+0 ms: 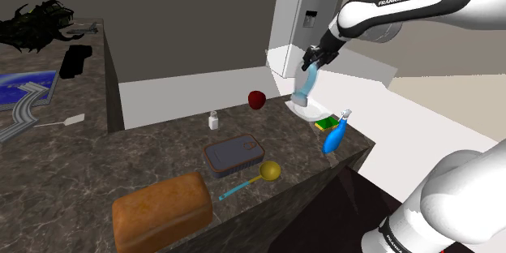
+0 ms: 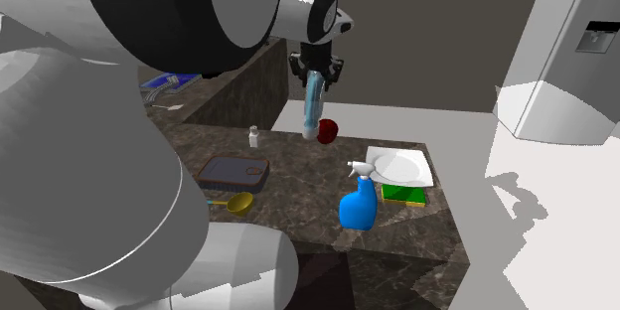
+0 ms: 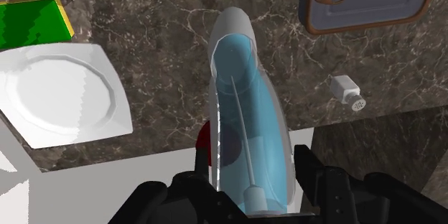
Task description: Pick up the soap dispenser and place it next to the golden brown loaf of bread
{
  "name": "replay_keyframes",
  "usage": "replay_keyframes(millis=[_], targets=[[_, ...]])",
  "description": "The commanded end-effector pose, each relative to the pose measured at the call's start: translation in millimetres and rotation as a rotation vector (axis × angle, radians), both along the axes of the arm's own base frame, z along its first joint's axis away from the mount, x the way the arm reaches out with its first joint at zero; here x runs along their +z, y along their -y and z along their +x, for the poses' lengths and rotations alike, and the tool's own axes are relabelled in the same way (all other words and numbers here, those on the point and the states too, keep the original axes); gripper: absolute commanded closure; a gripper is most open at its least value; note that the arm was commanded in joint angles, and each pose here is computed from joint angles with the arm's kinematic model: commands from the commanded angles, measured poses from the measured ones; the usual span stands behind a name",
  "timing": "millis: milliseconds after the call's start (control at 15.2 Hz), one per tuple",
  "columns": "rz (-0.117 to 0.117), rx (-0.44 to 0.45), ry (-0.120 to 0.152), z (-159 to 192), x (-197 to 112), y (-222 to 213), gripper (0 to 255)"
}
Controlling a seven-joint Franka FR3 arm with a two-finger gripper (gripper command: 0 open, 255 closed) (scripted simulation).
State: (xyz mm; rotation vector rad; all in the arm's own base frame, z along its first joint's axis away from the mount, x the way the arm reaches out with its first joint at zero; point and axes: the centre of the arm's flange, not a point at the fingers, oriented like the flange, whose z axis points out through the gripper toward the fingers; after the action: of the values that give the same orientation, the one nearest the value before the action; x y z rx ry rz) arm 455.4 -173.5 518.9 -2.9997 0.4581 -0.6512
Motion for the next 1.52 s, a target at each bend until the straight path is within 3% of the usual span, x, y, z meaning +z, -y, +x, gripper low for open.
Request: replay_keyframes(millis=[0, 792, 1452], targets=[[0.000, 0.000, 0.000, -1, 12, -1, 255], [0.000, 0.000, 0.000, -1, 72, -1, 255], [0.000, 0.000, 0.000, 39, 73, -127, 255]])
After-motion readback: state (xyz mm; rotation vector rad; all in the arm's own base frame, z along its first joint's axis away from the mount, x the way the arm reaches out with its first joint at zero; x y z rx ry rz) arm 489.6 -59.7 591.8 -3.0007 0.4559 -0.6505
